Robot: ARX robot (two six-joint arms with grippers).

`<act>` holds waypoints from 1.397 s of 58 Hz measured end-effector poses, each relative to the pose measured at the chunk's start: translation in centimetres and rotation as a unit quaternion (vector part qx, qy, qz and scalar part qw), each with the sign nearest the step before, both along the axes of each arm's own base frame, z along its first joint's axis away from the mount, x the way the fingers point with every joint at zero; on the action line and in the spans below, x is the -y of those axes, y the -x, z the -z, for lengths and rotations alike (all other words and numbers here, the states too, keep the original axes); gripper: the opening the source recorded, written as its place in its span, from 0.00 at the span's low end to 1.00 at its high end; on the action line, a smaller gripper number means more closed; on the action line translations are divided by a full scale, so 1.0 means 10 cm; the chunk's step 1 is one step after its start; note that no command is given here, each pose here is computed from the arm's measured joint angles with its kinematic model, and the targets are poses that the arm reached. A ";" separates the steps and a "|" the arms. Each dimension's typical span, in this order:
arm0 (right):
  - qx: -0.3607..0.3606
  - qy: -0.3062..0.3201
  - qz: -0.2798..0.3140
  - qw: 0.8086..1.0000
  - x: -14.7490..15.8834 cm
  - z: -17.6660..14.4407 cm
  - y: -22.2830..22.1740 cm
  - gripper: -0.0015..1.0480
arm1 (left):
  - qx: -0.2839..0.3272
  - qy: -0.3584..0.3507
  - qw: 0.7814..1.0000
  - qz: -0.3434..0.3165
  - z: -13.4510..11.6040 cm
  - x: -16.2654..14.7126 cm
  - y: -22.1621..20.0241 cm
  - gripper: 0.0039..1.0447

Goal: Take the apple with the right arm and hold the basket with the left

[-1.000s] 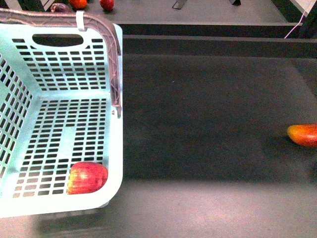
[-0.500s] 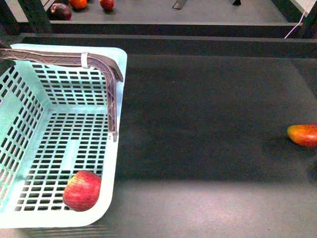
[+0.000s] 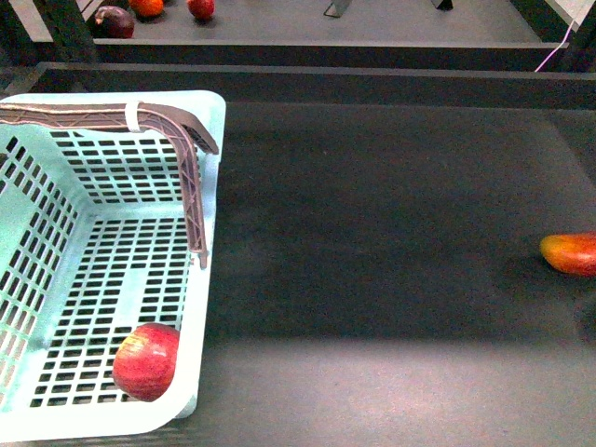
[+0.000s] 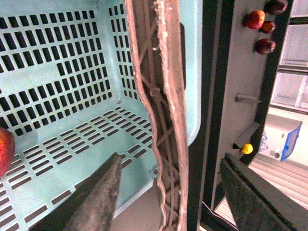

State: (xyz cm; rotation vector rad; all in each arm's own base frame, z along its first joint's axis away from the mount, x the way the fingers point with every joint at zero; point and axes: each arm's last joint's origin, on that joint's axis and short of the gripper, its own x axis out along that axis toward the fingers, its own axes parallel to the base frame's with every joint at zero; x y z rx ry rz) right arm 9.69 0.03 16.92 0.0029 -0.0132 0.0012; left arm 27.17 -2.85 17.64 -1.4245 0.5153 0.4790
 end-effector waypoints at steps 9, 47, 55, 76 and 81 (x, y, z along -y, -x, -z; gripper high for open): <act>0.000 0.000 0.000 1.000 0.00 0.00 0.00 0.91 | 0.009 -0.018 1.000 -0.003 -0.21 -0.01 0.30 0.95; 0.000 0.000 0.000 1.000 0.00 0.00 0.00 0.91 | 0.260 -0.456 0.834 0.168 -0.34 -0.06 0.93 0.57; 0.000 0.000 0.000 1.000 0.00 0.00 0.00 0.91 | 0.247 -0.592 0.740 0.201 -0.27 -0.12 1.06 0.33; 0.000 0.000 0.000 1.000 0.00 0.00 0.00 0.91 | 0.233 -0.632 0.707 0.215 -0.08 -0.28 1.30 0.03; 0.000 0.000 0.000 1.000 0.00 0.00 0.00 0.91 | 0.233 -0.633 0.706 0.216 -0.03 -0.28 1.36 0.03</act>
